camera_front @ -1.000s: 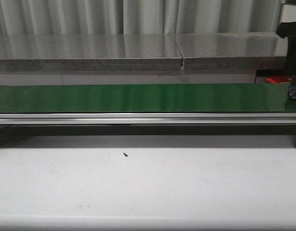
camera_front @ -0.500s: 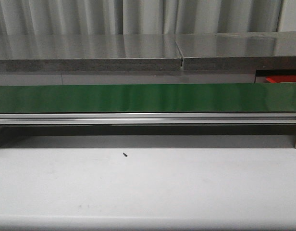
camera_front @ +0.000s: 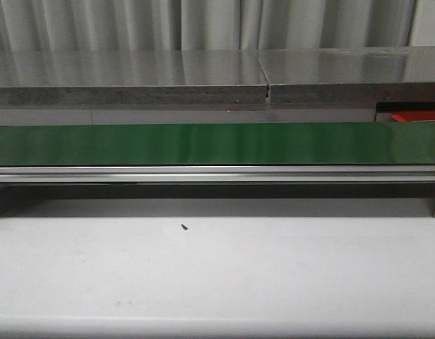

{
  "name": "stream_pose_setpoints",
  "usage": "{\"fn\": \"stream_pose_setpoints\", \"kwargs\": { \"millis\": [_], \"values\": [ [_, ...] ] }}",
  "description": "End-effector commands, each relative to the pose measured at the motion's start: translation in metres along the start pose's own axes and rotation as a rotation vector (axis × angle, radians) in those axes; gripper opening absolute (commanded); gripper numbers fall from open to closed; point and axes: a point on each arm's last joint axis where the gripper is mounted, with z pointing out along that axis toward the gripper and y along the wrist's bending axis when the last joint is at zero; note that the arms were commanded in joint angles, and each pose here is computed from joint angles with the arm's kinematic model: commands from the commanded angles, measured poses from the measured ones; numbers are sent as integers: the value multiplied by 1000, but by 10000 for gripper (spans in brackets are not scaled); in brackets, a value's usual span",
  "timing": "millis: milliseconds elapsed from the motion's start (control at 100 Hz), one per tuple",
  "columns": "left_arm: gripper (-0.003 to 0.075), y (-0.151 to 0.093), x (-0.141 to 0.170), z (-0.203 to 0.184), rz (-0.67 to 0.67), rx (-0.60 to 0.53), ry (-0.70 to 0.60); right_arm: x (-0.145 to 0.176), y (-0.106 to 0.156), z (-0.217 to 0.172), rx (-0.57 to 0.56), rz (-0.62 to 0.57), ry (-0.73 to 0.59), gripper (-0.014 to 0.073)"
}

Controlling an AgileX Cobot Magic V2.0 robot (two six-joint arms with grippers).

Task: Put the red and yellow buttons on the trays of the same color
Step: 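Place the yellow button in the yellow tray and release it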

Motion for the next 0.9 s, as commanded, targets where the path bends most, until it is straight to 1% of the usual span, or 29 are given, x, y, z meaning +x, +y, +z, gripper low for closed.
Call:
{"fn": "stream_pose_setpoints", "kwargs": {
  "millis": [0,230,390,450,520,570,620,670,720,780,890],
  "values": [
    [-19,-1,-14,-4,-15,-1,-90,-12,5,-19,2,-13,-113,193],
    [-19,-1,-14,-4,-15,-1,-90,-11,5,6,-1,-27,-74,200],
    [-19,-1,-14,-4,-15,-1,-90,-11,3,14,0,-26,-68,200],
    [-19,-1,-14,-4,-15,-1,-90,-10,3,16,-2,-33,-56,214],
    [-19,-1,-14,-4,-15,-1,-90,-9,3,18,-5,-38,-39,279],
    [-19,-1,-14,-4,-15,-1,-90,-8,3,18,-7,-38,-33,349],
    [-19,-1,-14,-4,-15,-1,-90,-8,3,18,-7,-39,-31,445],
    [-19,-1,-14,-4,-15,-1,-90,-9,3,17,-7,-39,-33,522],
    [-19,-1,-14,-4,-15,-1,-90,-10,3,16,-7,-40,-38,582],
    [-19,-1,-14,-4,-15,-1,-90,-11,4,13,-6,-42,-47,617],
    [-19,-1,-14,-4,-15,-1,-90,-13,7,-3,-8,-44,-92,615]
  ]
}}
